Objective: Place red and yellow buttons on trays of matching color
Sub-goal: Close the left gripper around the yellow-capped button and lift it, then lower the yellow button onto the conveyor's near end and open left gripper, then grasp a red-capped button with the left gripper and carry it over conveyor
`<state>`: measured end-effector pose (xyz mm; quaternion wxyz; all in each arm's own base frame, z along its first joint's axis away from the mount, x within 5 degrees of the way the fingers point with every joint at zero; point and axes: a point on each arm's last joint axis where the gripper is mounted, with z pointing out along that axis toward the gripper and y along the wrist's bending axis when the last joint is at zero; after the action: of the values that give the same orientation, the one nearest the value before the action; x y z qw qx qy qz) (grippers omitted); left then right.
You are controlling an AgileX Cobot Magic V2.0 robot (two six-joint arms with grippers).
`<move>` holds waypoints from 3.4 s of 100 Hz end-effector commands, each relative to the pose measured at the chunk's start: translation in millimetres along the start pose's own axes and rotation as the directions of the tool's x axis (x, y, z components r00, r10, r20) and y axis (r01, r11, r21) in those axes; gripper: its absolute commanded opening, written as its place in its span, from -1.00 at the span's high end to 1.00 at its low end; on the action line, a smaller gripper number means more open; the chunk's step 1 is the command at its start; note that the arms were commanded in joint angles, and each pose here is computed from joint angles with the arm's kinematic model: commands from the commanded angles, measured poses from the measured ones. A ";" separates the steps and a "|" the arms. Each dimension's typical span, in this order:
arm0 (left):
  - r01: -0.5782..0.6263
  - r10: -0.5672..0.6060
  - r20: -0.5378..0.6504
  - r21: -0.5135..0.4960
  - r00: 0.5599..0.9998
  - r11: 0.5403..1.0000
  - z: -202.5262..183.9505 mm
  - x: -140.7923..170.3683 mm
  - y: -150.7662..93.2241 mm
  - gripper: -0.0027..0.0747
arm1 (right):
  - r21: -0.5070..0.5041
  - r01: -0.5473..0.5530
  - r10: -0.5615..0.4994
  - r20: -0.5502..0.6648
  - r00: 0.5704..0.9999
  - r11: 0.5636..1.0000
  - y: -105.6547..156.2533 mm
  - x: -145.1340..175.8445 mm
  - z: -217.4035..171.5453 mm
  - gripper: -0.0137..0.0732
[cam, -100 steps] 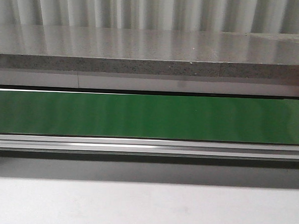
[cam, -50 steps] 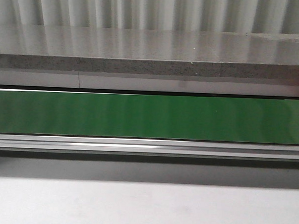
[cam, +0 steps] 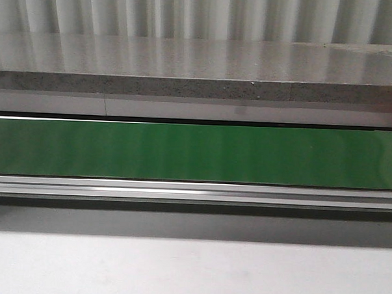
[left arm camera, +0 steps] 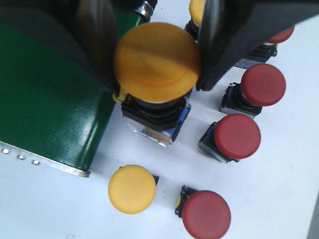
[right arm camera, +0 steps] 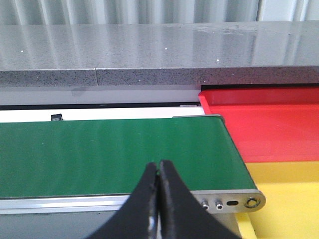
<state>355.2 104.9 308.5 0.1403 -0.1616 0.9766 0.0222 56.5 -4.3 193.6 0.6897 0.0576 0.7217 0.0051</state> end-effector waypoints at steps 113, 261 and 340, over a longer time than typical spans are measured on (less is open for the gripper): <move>-0.182 0.186 -0.052 0.085 0.981 0.980 -7.7 27.1 -68.7 0.34 | -0.006 0.011 -0.011 0.089 0.996 1.000 0.7 -7.2 -1.4 0.84; 0.131 -0.131 0.006 0.026 0.991 0.991 3.7 -29.9 52.7 -0.37 | -0.006 0.011 -0.011 0.089 0.996 1.000 0.7 -7.2 -1.4 0.84; 0.154 -0.151 -0.193 0.003 0.970 0.988 92.6 -32.6 75.5 -0.37 | -0.006 0.011 -0.011 0.089 0.996 1.000 0.7 -7.2 -1.4 0.84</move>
<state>388.9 197.1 203.7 0.0350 -0.2365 0.9710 -0.0092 56.5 -4.3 193.6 0.6897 0.0576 0.7217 0.0051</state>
